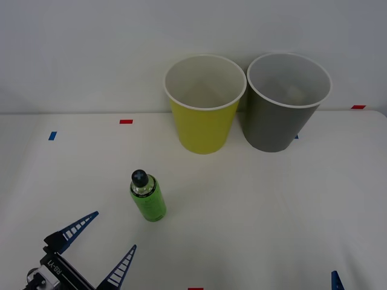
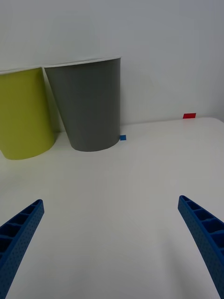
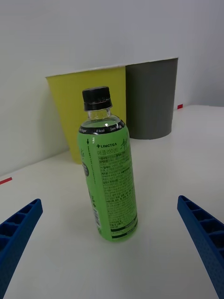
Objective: Put cans in the gray bin and PET bottles in the light green bin.
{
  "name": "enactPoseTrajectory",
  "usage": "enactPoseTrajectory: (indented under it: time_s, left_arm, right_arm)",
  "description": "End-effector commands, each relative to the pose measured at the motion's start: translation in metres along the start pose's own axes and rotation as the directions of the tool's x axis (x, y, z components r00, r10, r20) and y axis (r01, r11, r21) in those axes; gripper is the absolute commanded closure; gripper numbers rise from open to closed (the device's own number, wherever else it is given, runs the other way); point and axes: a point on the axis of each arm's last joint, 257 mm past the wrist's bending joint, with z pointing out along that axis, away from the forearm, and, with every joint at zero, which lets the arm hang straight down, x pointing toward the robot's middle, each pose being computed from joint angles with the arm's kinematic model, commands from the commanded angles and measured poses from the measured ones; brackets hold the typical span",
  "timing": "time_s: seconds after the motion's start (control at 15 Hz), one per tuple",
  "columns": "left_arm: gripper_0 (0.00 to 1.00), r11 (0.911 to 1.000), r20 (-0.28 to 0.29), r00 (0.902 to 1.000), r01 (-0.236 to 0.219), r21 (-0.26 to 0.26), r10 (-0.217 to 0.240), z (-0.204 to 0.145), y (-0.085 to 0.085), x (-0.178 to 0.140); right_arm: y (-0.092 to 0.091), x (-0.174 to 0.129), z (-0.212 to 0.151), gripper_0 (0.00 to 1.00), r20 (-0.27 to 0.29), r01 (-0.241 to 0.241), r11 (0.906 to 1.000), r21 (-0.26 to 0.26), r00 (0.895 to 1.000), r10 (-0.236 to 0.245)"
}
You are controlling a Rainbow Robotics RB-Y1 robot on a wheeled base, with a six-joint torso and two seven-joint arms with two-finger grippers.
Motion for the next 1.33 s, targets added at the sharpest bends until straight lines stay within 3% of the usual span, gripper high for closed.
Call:
enactPoseTrajectory:
  time_s: [0.07,0.2,0.33,1.33]
  left_arm:
    - [0.0,0.9994,-0.001,1.0,-0.003,0.036,0.003,0.013,-0.005,0.009]
    - [0.0,0.9983,0.009,0.9997,-0.024,0.054,0.024,0.025,-0.001,0.013]
    - [0.0,0.9976,0.024,0.9996,-0.019,0.066,0.017,0.037,0.0,0.011]
    - [0.0,0.9961,0.03,0.9977,0.058,0.066,-0.061,0.105,0.006,0.003]
  right_arm:
    - [0.0,0.0,0.0,0.0,0.0,0.0,1.0,0.0,1.0,0.0]
    - [0.0,0.0,0.0,0.0,0.0,0.0,1.0,0.0,1.0,0.0]
    - [0.0,0.0,0.0,0.0,0.0,0.0,1.0,0.0,1.0,0.0]
    - [0.0,0.0,0.0,0.0,0.0,0.0,1.0,0.0,1.0,0.0]
